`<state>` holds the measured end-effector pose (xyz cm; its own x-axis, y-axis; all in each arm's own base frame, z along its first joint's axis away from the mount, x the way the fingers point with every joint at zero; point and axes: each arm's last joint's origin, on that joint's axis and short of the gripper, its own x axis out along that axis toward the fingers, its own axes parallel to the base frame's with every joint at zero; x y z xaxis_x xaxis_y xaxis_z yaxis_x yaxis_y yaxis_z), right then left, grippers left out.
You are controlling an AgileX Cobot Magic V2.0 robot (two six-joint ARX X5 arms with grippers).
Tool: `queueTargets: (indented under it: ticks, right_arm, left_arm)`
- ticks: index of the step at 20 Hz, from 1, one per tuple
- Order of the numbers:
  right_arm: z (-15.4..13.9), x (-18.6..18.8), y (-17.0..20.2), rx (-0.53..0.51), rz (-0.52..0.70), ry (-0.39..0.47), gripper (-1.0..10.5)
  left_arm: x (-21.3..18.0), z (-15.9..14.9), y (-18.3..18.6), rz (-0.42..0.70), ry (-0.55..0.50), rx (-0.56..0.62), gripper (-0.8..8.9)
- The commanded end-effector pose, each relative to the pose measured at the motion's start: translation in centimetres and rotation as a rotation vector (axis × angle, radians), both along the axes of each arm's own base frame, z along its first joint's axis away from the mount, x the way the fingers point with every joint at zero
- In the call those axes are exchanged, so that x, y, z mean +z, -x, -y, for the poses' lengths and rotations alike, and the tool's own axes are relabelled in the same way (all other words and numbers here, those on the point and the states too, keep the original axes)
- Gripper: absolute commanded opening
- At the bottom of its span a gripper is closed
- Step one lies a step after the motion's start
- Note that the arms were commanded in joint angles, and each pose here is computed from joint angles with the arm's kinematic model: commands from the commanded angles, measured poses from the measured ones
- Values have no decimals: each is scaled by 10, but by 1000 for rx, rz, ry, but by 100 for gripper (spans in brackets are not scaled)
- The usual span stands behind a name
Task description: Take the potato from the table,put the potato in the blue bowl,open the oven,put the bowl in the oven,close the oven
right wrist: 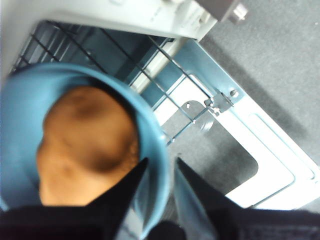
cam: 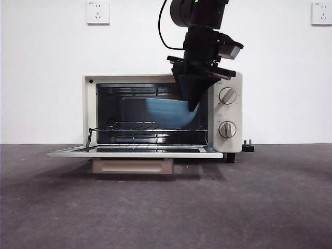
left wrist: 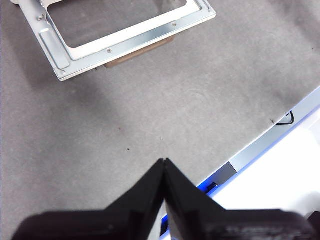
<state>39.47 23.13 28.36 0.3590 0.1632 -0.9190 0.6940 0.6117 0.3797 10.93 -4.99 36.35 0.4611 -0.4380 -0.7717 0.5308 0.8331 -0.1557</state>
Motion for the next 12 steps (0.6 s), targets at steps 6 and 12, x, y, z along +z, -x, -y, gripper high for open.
queueTargets:
  ticks: [6,12]
  right_arm:
    - [-6,-5,-7,2,34,-43,97]
    - [-7,-4,-6,14,30,-42,97]
  left_arm:
    - [1,0,0,12,-4,-9,-6]
    - [0,0,1,8,-5,-9,-6]
